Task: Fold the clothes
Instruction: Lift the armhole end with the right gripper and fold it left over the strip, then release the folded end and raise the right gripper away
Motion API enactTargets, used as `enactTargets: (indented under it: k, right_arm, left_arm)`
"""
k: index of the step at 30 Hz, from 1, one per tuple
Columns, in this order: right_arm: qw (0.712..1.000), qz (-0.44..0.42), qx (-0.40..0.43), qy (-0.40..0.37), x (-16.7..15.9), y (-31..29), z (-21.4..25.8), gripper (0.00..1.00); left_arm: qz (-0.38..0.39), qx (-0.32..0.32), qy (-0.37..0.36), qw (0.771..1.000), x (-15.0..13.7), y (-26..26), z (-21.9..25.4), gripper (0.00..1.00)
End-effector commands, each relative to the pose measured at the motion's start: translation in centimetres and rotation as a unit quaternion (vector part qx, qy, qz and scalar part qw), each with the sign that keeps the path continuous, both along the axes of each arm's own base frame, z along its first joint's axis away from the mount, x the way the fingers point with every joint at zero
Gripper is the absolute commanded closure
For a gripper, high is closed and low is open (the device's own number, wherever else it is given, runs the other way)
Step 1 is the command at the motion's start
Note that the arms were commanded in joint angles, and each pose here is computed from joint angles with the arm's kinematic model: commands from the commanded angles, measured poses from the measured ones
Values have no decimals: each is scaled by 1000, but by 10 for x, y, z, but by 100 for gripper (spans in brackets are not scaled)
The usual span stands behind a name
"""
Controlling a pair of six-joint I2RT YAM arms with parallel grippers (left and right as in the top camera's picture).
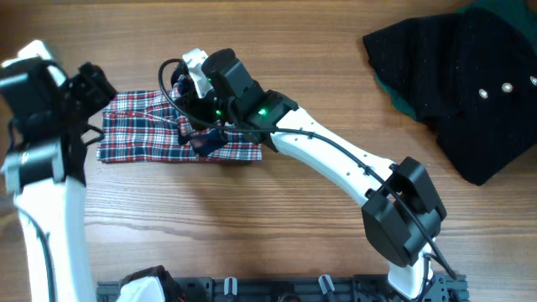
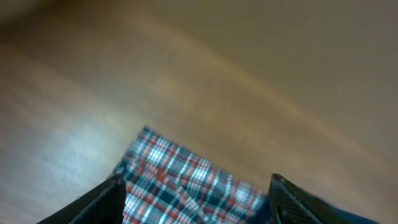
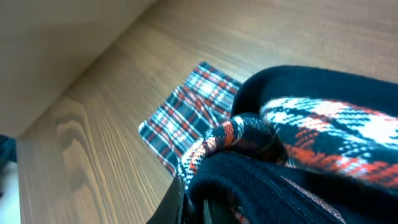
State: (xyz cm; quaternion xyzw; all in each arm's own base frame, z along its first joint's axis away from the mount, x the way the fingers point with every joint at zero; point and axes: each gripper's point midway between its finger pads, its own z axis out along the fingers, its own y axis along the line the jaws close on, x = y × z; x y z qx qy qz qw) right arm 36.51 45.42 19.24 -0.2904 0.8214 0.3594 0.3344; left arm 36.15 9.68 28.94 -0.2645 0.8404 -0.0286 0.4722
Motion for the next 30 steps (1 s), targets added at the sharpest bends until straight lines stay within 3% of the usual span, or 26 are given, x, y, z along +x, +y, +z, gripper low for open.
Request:
enactTargets:
  k: [1, 7, 17, 18, 19, 20, 21, 30]
  right_arm:
    - [999, 17, 35, -1, 0, 17, 8, 96]
    - [995, 46, 83, -2, -12, 48, 8, 96]
    - [994, 55, 99, -6, -21, 67, 2, 93]
    - [994, 52, 99, -7, -20, 66, 2, 89]
    - [994, 51, 98, -7, -20, 66, 2, 74]
    - [994, 49, 98, -8, -19, 66, 2, 34]
    - [994, 46, 96, -9, -18, 65, 1, 1]
    - [994, 33, 101, -3, 3, 46, 14, 0]
  left_arm:
    - [6, 33, -97, 995, -31, -6, 74, 27]
    - [5, 46, -146, 988, -62, -15, 106, 29]
    - [10, 18, -80, 997, -54, -13, 70, 28]
    - [10, 18, -80, 997, -54, -13, 69, 28]
    - [10, 18, -80, 997, -54, -13, 69, 28]
    - [10, 18, -80, 997, -54, -13, 69, 28]
    - [10, 18, -79, 997, -54, -13, 69, 28]
    - [10, 16, -70, 997, -53, -12, 64, 28]
